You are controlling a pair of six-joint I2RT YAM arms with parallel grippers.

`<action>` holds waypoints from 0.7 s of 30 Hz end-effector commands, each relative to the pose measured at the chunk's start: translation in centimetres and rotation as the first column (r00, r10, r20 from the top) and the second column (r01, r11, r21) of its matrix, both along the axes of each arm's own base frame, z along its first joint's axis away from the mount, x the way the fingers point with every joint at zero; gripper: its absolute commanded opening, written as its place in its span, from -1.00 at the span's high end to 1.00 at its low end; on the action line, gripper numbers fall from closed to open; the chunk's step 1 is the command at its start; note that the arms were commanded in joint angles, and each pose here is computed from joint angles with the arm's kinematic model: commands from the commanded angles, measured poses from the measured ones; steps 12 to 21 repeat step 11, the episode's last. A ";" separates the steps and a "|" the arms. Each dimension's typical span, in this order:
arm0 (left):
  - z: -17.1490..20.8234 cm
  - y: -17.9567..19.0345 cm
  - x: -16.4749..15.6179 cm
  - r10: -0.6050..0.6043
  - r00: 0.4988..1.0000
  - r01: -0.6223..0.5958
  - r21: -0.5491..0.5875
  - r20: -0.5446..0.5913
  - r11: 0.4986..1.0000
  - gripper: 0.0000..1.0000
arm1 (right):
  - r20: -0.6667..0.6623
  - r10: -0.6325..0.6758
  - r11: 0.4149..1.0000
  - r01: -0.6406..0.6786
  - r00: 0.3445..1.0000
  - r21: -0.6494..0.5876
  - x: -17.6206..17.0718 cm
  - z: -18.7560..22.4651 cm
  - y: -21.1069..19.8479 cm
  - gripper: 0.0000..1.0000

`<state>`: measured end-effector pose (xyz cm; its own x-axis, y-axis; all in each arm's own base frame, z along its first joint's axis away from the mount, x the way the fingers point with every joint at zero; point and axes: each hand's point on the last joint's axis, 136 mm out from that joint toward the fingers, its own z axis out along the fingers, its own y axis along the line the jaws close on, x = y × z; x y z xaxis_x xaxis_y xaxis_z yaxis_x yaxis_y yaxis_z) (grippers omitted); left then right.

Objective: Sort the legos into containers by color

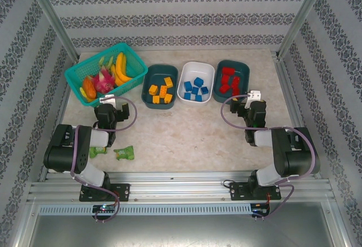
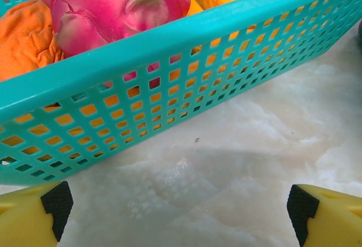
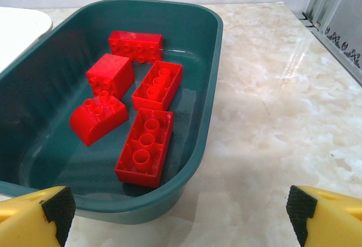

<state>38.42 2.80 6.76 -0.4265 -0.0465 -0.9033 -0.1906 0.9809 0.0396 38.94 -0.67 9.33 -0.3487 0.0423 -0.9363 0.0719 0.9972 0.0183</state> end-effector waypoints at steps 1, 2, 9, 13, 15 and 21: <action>1.6 -0.9 1.2 -0.064 0.997 0.064 0.007 0.051 0.998 -1.00 | 0.047 0.020 1.000 -0.019 0.999 -0.005 0.7 1.3 0.3 -0.95; 1.6 -1.0 1.2 -0.073 0.996 0.073 0.006 0.048 0.997 -1.00 | 0.046 0.018 1.000 -0.018 0.999 -0.006 0.7 1.3 0.3 -0.95; 1.5 -1.0 1.3 -0.081 0.996 0.082 -0.004 0.046 0.997 -1.00 | 0.047 0.019 1.000 -0.019 0.999 -0.005 0.7 1.3 0.3 -0.95; 1.5 -1.1 1.3 -0.083 0.995 0.083 -0.003 0.047 0.997 -1.00 | 0.046 0.019 1.000 -0.019 0.999 -0.006 0.7 1.3 0.3 -0.95; 1.5 -1.1 1.3 -0.083 0.995 0.083 -0.003 0.047 0.997 -1.00 | 0.046 0.019 1.000 -0.019 0.999 -0.006 0.7 1.3 0.3 -0.95; 1.5 -1.1 1.3 -0.083 0.995 0.083 -0.003 0.047 0.997 -1.00 | 0.046 0.019 1.000 -0.019 0.999 -0.006 0.7 1.3 0.3 -0.95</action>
